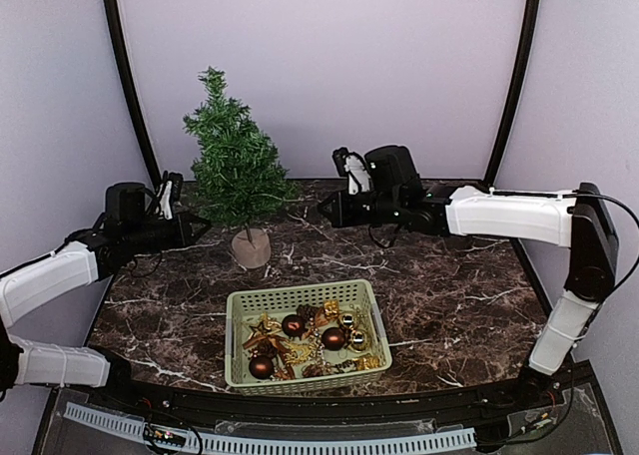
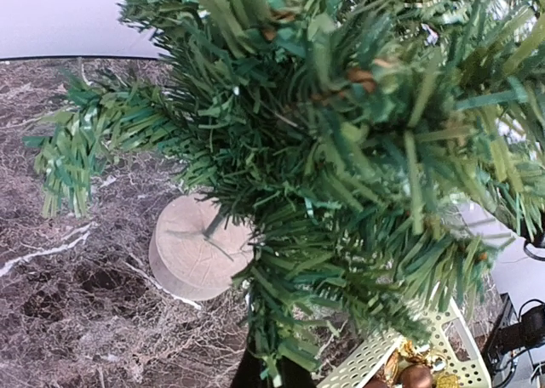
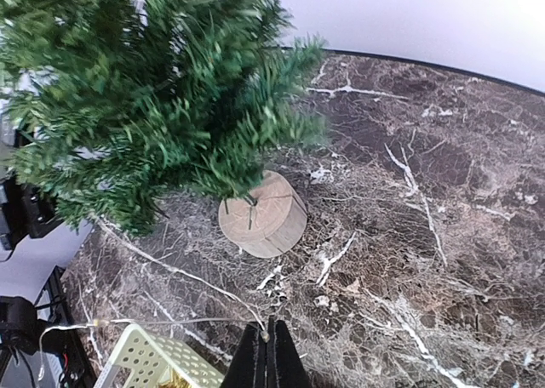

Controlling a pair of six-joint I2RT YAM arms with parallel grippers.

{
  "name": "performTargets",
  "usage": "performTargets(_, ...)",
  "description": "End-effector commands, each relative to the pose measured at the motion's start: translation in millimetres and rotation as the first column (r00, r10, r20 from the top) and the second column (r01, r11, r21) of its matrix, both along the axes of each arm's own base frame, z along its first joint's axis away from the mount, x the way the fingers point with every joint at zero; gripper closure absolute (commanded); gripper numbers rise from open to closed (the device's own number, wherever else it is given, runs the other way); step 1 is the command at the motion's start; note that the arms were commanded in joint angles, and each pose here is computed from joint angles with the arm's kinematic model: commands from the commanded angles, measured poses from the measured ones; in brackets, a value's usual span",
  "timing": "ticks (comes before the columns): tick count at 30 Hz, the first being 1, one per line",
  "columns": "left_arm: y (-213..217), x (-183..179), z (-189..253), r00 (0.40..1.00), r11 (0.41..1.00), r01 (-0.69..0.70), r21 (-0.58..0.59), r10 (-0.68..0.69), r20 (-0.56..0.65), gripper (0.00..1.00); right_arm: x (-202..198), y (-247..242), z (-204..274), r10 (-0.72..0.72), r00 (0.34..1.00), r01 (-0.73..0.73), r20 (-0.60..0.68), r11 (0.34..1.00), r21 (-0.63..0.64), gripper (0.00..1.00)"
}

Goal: Decorate the small christmas tree
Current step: Wrap the side of the string light in the gap of the branches.

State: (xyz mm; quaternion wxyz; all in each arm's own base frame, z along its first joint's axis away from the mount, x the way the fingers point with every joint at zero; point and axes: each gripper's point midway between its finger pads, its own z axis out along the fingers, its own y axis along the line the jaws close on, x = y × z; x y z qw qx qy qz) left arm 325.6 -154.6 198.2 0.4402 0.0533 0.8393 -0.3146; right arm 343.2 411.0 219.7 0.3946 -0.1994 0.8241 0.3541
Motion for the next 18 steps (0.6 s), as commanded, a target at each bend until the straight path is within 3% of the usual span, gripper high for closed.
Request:
performTargets(1,11.8,5.4,21.5,0.996,0.999,-0.045,0.027,0.043,0.077,1.00,-24.9,-4.9,39.9,0.064,0.993,-0.066,0.095,0.998,0.021,1.00)
performTargets(8,19.6,29.8,28.5,0.994,0.999,-0.020,0.034,0.017,0.109,1.00,-63.8,7.9,36.5,0.152,0.986,-0.151,0.076,0.988,-0.009,1.00)
performTargets(15,15.6,65.9,28.7,0.991,0.999,0.032,0.024,-0.035,0.128,1.00,-44.9,19.1,35.8,0.077,0.994,-0.078,0.078,0.997,0.003,1.00)
performTargets(17,17.5,73.1,29.2,0.990,0.999,0.027,0.029,-0.030,0.137,0.94,-37.6,22.8,39.3,0.064,0.994,-0.065,0.089,0.998,0.007,1.00)
performTargets(18,18.8,75.0,29.0,0.990,0.999,0.020,0.032,-0.024,0.137,0.86,-32.7,23.9,38.9,0.056,0.995,-0.056,0.088,0.998,0.007,1.00)
